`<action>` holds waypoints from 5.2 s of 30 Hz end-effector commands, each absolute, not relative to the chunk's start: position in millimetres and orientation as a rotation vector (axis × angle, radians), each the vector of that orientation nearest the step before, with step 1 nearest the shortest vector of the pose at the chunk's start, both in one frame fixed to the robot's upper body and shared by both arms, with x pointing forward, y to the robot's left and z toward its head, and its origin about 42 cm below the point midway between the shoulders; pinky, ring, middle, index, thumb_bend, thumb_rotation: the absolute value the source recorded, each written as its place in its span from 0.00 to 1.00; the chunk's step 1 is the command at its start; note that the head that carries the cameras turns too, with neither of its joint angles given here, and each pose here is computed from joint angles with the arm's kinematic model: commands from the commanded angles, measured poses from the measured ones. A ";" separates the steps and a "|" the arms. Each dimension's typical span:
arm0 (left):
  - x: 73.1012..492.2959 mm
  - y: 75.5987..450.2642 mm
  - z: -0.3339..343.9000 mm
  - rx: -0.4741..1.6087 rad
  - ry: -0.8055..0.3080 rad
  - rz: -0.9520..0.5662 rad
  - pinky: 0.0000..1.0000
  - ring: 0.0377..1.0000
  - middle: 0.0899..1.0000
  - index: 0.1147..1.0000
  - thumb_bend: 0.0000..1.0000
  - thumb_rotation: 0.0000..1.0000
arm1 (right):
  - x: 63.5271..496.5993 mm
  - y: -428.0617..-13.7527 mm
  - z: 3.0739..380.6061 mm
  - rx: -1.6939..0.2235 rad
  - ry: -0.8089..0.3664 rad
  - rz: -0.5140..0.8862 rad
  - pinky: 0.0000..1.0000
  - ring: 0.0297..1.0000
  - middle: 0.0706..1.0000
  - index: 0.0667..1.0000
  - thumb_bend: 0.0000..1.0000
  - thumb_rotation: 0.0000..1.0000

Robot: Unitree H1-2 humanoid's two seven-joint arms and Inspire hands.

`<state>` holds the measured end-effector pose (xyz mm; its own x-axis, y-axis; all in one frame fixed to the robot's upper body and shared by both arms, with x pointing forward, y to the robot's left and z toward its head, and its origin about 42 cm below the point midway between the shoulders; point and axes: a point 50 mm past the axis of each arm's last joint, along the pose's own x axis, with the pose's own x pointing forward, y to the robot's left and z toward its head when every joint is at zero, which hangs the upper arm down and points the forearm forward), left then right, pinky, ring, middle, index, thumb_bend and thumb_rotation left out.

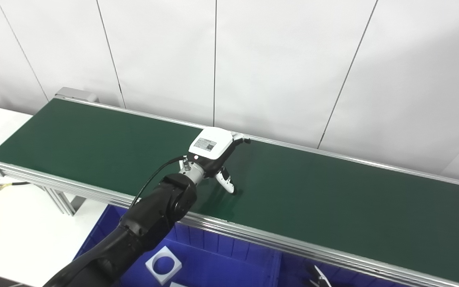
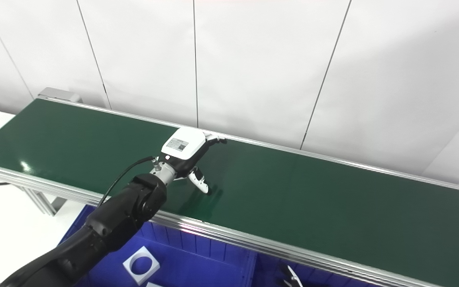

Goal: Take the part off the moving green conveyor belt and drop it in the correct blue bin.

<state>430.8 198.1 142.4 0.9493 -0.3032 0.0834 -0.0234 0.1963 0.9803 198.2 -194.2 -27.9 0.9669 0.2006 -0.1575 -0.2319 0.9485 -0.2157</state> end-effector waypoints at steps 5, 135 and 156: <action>446.7 195.3 179.9 1.325 -0.238 -0.098 0.67 0.75 0.77 0.76 1.00 0.21 | 205.0 -193.1 -16.9 -0.225 0.048 0.220 0.76 0.82 0.91 0.89 0.85 0.88; 294.7 144.6 128.1 1.165 0.096 -0.333 0.23 0.28 0.34 0.45 0.52 0.00 | 219.2 -221.5 35.7 -0.138 -0.114 0.263 0.74 0.78 0.86 0.88 0.85 0.83; 243.1 152.9 24.8 1.078 0.023 -0.263 0.39 0.38 0.37 0.46 0.52 0.00 | 220.7 -212.8 34.1 -0.133 -0.113 0.252 0.74 0.78 0.86 0.89 0.85 0.82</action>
<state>231.6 155.8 13.6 0.9523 -0.1771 -0.2485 0.3016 0.4226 0.8547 214.8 -215.0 21.4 0.9670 0.2547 0.0056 -0.2515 0.9579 -0.1386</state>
